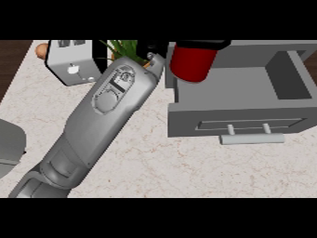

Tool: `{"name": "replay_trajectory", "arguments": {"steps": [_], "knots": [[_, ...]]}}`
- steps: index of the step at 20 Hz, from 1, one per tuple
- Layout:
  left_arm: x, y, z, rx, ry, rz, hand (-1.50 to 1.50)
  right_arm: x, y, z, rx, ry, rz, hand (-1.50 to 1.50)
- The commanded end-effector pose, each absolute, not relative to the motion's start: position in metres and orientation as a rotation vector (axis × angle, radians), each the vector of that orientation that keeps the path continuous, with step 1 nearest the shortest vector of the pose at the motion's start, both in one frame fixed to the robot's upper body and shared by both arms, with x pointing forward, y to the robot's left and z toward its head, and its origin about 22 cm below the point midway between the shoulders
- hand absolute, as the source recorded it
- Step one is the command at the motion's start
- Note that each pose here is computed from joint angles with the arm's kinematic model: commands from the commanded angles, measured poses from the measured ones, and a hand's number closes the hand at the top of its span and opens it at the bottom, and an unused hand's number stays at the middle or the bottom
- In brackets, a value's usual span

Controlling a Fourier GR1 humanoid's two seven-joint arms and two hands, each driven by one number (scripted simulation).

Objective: Pick up the can, place it into the drawer and close the drawer

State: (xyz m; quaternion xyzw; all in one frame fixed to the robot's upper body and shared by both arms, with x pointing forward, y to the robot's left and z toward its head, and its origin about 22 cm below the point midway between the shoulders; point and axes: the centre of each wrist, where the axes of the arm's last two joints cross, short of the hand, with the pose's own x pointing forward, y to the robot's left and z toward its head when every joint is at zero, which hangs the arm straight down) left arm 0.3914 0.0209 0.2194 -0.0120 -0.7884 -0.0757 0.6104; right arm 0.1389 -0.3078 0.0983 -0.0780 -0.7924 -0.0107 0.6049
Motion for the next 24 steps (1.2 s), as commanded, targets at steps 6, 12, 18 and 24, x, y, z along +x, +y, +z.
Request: {"name": "replay_trajectory", "arguments": {"steps": [6,12,18,24], "knots": [[0.402,-0.014,0.239,0.001,-1.785,-0.227,1.50,0.157,-0.297,0.109,-0.169,-1.832,-0.037,-1.50],[0.418,-0.019,0.248,0.047,-1.782,-0.232,1.50,0.150,-0.294,0.111,-0.172,-1.842,-0.019,-1.50],[0.425,-0.016,0.224,0.090,-1.769,-0.244,1.50,0.155,-0.291,0.104,-0.179,-1.847,0.012,-1.50],[0.421,-0.023,0.218,0.118,-1.740,-0.280,1.50,0.167,-0.288,0.105,-0.164,-1.836,-0.002,-1.50]]}}
